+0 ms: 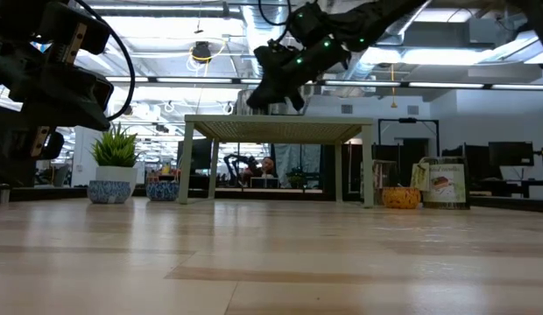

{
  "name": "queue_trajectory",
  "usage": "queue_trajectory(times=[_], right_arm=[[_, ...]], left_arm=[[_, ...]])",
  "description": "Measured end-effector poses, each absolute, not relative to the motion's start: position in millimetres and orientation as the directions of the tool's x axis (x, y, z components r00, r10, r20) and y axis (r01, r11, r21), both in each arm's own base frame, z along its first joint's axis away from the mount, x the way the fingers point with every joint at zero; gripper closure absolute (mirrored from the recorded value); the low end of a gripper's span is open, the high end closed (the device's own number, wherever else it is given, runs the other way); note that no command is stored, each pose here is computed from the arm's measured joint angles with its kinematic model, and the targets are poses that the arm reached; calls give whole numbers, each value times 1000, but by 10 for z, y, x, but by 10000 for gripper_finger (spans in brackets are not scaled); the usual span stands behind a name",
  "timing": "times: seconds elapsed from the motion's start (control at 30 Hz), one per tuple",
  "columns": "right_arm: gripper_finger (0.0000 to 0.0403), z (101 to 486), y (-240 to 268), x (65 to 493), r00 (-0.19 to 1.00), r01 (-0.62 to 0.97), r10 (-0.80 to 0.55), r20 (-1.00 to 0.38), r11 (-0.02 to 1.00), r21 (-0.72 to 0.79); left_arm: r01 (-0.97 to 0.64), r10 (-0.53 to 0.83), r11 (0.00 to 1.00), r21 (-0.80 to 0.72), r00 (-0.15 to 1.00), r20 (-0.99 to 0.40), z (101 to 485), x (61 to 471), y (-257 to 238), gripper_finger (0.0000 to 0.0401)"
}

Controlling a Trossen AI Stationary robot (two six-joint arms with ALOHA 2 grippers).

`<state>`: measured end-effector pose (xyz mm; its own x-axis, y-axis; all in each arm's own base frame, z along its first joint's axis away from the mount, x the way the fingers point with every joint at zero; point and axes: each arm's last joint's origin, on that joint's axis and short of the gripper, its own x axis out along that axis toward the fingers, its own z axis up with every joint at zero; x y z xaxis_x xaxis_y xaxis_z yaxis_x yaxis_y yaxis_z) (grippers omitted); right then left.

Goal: Pick & Place candle stick holders
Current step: Put the bottom silver scented candle on the shelf

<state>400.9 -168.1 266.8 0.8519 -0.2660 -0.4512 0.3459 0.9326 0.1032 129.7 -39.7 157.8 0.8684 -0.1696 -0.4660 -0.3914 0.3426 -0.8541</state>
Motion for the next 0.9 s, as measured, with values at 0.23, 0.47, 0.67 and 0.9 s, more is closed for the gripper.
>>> queue_trajectory(times=[0.23, 0.47, 0.67, 0.9], right_arm=[[403, 2812, -1553, 3841, 791, 279, -200, -578, 959, 49], [403, 2889, -1724, 3682, 704, 423, -390, -593, 902, -90], [403, 2819, -1818, 3747, 723, 432, -401, -562, 898, -84], [403, 2699, -1834, 3841, 737, 422, -388, -553, 904, -71]], left_arm=[[-392, -167, 343, -854, 869, -466, 1578, 1297, -396, 399], [-392, -136, 361, -846, 875, -464, 1579, 1299, -387, 399], [-392, -134, 361, -846, 876, -464, 1579, 1299, -387, 399], [-392, -134, 361, -846, 876, -463, 1579, 1299, -387, 399]])
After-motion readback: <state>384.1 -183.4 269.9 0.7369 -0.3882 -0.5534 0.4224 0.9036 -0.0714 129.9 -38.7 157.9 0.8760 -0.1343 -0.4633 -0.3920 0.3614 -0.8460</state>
